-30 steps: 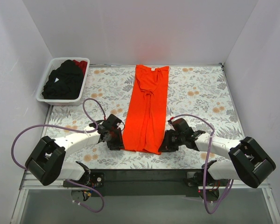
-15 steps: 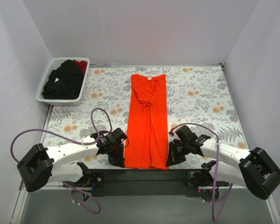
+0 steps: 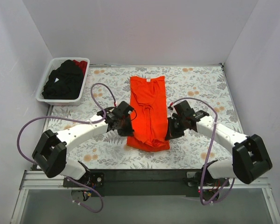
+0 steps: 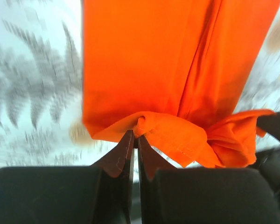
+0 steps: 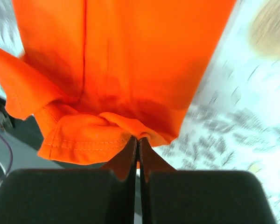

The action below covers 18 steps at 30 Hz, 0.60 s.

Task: Fold and stack the t-shirts
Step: Fold the tshirt

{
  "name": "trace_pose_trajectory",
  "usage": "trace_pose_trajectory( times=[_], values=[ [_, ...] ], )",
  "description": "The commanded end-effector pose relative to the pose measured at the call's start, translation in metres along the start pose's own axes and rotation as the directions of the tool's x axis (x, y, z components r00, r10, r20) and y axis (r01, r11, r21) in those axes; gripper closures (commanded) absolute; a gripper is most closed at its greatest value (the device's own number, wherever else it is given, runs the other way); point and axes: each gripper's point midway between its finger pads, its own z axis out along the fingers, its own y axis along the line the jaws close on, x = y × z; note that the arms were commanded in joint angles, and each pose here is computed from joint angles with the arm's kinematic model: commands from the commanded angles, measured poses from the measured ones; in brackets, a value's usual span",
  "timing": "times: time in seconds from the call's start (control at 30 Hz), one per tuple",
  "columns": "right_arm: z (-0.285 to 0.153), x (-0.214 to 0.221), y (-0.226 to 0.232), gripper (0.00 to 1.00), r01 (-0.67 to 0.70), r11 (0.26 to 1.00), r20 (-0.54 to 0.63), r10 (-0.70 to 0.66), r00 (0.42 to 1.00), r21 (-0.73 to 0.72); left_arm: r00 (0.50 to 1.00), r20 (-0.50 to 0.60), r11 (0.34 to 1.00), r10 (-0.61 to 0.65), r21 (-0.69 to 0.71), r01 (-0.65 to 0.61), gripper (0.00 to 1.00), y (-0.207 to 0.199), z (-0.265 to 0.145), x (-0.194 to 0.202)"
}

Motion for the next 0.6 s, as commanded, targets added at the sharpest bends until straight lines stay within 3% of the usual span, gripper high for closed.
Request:
trace_pose_trajectory(
  times=[0.0,0.17,0.3,0.57],
  values=[
    [-0.009,-0.053,-0.005,0.99,0.088,0.995,0.092,-0.092,0.992,0.051,0.985,0.170,1.000,0.018,0.004,-0.019,1.00,-0.008,-0.001,-0.063],
    [-0.018,-0.117,-0.005,0.99,0.118,0.991,0.168,-0.128,0.977,0.068,0.959,0.282,1.000,0.022,-0.018,-0.017,1.00,-0.018,0.002,-0.119],
    [-0.019,-0.151,-0.005,0.99,0.154,0.985,0.198,-0.165,0.966,0.073,0.952,0.302,0.998,0.045,-0.063,-0.027,1.00,-0.015,0.017,-0.142],
    [-0.009,-0.186,-0.020,0.99,0.132,0.989,0.205,-0.142,0.968,0.064,0.926,0.376,0.996,0.043,-0.088,-0.010,1.00,-0.013,0.027,-0.180]
  ],
)
